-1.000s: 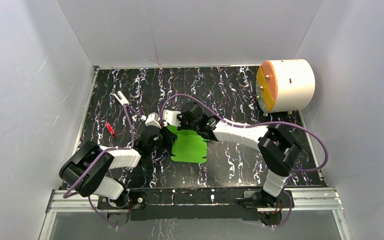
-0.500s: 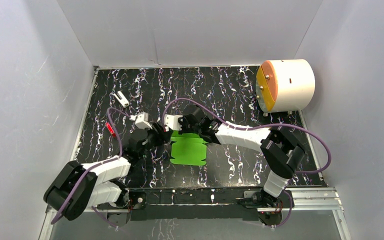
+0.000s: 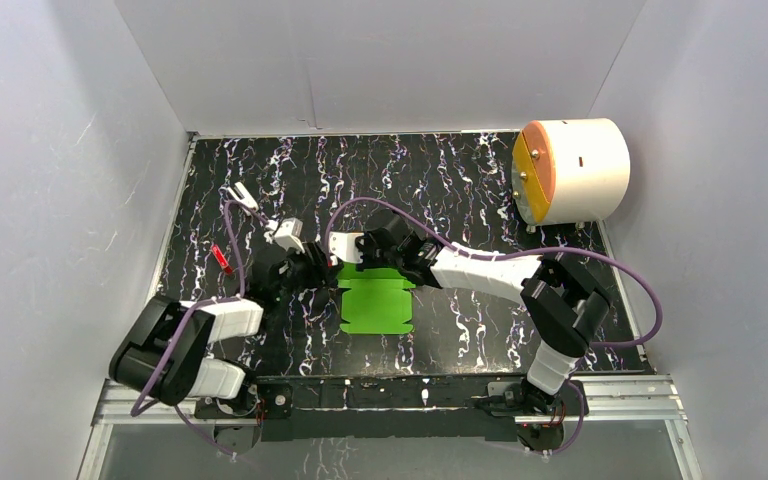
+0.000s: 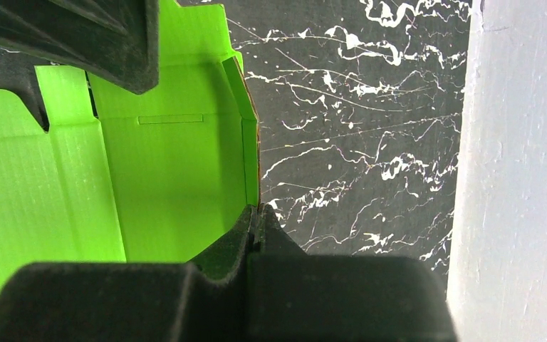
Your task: Fold the paper box
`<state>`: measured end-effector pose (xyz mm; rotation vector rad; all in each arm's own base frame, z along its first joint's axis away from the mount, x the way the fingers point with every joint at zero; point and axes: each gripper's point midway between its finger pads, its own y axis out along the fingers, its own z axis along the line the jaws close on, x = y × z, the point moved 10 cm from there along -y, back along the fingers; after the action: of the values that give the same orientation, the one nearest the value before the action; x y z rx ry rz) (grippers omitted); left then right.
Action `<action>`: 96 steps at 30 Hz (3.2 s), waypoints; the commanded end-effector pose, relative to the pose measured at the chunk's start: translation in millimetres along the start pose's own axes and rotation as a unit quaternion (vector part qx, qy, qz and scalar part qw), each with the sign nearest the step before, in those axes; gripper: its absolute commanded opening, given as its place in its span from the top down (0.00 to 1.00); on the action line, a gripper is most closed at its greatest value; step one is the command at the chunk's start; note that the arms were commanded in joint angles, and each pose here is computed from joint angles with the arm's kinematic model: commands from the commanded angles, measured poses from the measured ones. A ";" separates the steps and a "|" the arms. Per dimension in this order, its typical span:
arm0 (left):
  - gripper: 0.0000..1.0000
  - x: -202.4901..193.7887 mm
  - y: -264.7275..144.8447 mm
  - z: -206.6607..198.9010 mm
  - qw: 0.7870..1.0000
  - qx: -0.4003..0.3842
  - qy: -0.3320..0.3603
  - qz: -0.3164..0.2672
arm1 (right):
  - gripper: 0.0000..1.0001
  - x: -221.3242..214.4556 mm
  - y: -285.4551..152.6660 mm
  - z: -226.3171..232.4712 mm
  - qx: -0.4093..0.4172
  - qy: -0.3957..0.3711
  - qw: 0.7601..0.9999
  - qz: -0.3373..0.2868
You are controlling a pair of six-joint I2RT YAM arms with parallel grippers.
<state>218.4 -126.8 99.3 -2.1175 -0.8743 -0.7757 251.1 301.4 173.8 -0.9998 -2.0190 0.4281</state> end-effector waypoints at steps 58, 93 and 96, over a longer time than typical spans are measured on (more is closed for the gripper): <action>0.98 -6.1 6.1 -5.7 1.000 -0.012 -0.011 0.017 | 0.14 -86.6 -76.6 2.9 -0.070 0.601 0.793 -0.073; 0.99 8.3 1.6 -31.5 0.999 -0.025 -0.042 -0.001 | 0.84 -85.0 -19.3 46.9 0.014 0.678 0.735 0.007; 0.98 7.6 1.9 -38.6 1.000 0.001 -0.025 -0.002 | 0.84 -78.9 -17.6 44.8 -0.025 0.676 0.735 0.047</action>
<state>210.1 -140.7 100.8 -2.1622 -0.8773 -0.6471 232.1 220.4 97.4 -0.8488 -0.6042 -0.2632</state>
